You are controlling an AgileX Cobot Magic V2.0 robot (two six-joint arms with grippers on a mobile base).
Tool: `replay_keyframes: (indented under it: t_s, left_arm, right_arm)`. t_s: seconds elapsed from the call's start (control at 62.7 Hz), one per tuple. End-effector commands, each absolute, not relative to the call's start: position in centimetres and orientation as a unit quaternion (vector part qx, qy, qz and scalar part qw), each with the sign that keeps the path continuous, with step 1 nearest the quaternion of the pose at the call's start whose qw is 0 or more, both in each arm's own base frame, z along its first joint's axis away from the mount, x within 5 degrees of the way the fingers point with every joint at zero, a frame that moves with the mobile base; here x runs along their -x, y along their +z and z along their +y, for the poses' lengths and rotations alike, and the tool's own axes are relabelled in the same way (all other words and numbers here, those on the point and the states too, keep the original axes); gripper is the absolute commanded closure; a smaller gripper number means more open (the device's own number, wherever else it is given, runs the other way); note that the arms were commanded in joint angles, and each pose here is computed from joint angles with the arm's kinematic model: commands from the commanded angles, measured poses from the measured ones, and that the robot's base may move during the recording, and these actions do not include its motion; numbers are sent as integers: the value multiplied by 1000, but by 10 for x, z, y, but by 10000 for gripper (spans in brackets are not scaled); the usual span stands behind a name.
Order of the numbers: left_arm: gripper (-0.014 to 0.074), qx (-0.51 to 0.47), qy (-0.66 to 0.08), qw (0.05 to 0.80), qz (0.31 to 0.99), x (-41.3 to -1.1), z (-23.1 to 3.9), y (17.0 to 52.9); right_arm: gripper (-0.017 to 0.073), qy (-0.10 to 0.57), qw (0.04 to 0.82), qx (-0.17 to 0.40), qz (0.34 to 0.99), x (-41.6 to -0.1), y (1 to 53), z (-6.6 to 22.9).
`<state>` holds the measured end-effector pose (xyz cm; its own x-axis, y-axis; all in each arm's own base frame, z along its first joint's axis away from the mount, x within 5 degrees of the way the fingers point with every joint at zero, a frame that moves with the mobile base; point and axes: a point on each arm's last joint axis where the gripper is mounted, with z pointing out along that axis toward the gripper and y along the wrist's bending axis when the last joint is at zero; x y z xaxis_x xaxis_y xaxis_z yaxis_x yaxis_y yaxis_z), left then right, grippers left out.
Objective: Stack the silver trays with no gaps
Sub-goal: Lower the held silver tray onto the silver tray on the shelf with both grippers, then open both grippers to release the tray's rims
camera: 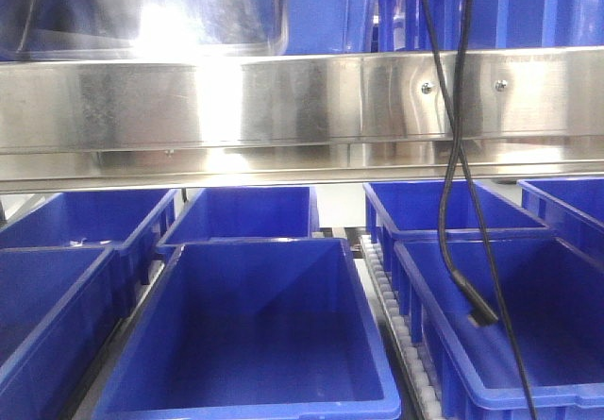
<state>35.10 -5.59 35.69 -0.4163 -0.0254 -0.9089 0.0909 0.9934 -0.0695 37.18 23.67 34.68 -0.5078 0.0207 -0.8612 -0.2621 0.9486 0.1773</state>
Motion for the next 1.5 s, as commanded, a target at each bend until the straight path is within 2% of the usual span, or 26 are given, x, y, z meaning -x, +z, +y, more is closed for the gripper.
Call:
replay_keyframes:
  t_s: [0.0, 0.128, 0.207, 0.255, 0.351, 0.383, 0.462, 0.717, 0.909, 1.068, 1.195, 1.482]
  left_arm:
    - [408, -16, -60, 537, 841, -354, -58, 355]
    - [408, -15, -60, 538, 841, -354, -58, 357]
    - [417, -14, -60, 535, 842, -354, -58, 358]
    - [452, -13, -59, 533, 844, -354, -58, 360]
    - [610, -4, -70, 537, 841, -351, -58, 367]
    - [619, -4, -70, 540, 838, -350, -58, 370]
    - [601, -5, -73, 551, 831, -346, -58, 376]
    - [599, -8, -77, 591, 803, -318, -54, 411]
    - [599, -71, -56, 621, 779, -283, -59, 426]
    - [599, -104, -69, 654, 746, -245, -64, 415]
    - [599, -118, -93, 684, 714, -206, -64, 391]
    - [599, -115, -117, 746, 645, -139, -47, 354]
  right_arm:
    - [329, 142, 503, 81, 849, -372, 352, 238]
    - [338, 139, 503, 82, 849, -372, 351, 237]
    - [385, 135, 499, 81, 852, -372, 351, 237]
    - [444, 130, 494, 79, 856, -371, 349, 236]
    - [611, 121, 488, 77, 861, -371, 348, 234]
    - [662, 120, 487, 77, 861, -371, 348, 234]
    - [630, 121, 489, 76, 860, -370, 350, 233]
    - [631, 104, 534, 94, 833, -360, 379, 222]
    - [631, 83, 571, 116, 808, -354, 398, 215]
    - [631, 75, 573, 119, 808, -355, 398, 215]
    - [631, 75, 573, 119, 808, -355, 398, 215]
    - [631, 81, 578, 122, 803, -355, 400, 216]
